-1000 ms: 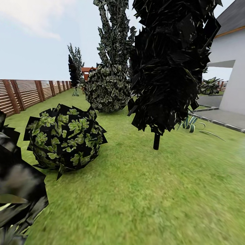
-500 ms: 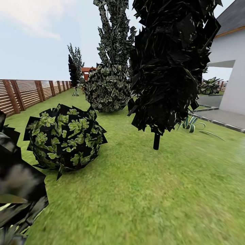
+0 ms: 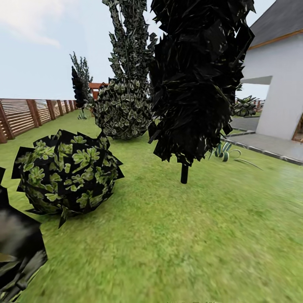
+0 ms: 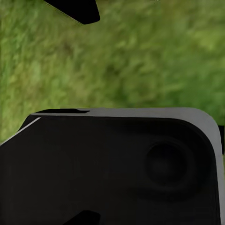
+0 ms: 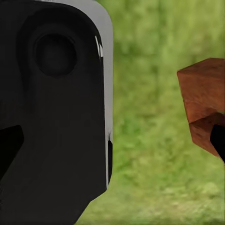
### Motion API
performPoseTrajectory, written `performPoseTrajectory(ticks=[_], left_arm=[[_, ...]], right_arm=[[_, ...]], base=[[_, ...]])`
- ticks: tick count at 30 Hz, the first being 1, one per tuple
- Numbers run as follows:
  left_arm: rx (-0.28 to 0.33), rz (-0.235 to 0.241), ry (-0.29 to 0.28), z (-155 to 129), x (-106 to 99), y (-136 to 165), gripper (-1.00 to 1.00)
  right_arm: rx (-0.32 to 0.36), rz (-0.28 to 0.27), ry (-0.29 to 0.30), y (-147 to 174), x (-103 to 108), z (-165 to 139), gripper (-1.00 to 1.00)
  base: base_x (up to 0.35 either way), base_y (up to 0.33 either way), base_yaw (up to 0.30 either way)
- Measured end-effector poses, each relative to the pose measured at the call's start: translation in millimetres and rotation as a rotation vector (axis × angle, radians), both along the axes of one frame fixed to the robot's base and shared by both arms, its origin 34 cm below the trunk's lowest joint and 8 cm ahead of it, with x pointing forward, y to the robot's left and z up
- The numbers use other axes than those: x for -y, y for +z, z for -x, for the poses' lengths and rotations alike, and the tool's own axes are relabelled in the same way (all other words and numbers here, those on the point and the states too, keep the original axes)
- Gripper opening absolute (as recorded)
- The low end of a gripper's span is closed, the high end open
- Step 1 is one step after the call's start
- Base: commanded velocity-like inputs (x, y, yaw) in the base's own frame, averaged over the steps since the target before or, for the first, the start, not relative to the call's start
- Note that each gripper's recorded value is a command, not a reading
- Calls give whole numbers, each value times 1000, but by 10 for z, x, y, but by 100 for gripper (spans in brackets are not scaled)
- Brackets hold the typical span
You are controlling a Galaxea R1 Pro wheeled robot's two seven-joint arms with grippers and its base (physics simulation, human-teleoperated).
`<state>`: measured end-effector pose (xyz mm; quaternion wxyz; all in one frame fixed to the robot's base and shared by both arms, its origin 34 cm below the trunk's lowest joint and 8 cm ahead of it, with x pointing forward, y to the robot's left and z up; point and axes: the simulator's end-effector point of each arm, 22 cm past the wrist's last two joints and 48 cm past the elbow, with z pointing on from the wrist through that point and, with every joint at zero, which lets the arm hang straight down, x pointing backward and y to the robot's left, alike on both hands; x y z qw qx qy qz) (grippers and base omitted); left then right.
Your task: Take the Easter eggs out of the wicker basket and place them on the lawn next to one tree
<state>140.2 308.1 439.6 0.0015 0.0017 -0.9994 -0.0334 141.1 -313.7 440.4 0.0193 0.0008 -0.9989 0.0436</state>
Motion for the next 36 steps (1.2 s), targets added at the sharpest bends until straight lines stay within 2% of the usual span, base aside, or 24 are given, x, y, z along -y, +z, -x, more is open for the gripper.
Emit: performPoseTrajectory(ticks=[16, 29, 36], left_arm=[[-3, -1, 0, 10, -4, 0, 100], [-9, 2, 0, 34, 8, 1, 100], [-11, 2, 0, 41, 8, 1, 100]], right_arm=[[-3, 1, -7, 0, 6, 14, 100], [-8, 1, -8, 2, 5, 38, 100], [-11, 1, -4, 2, 6, 46, 100]], base=[[6, 0, -296], [306, 0, -281], [333, 0, -77]])
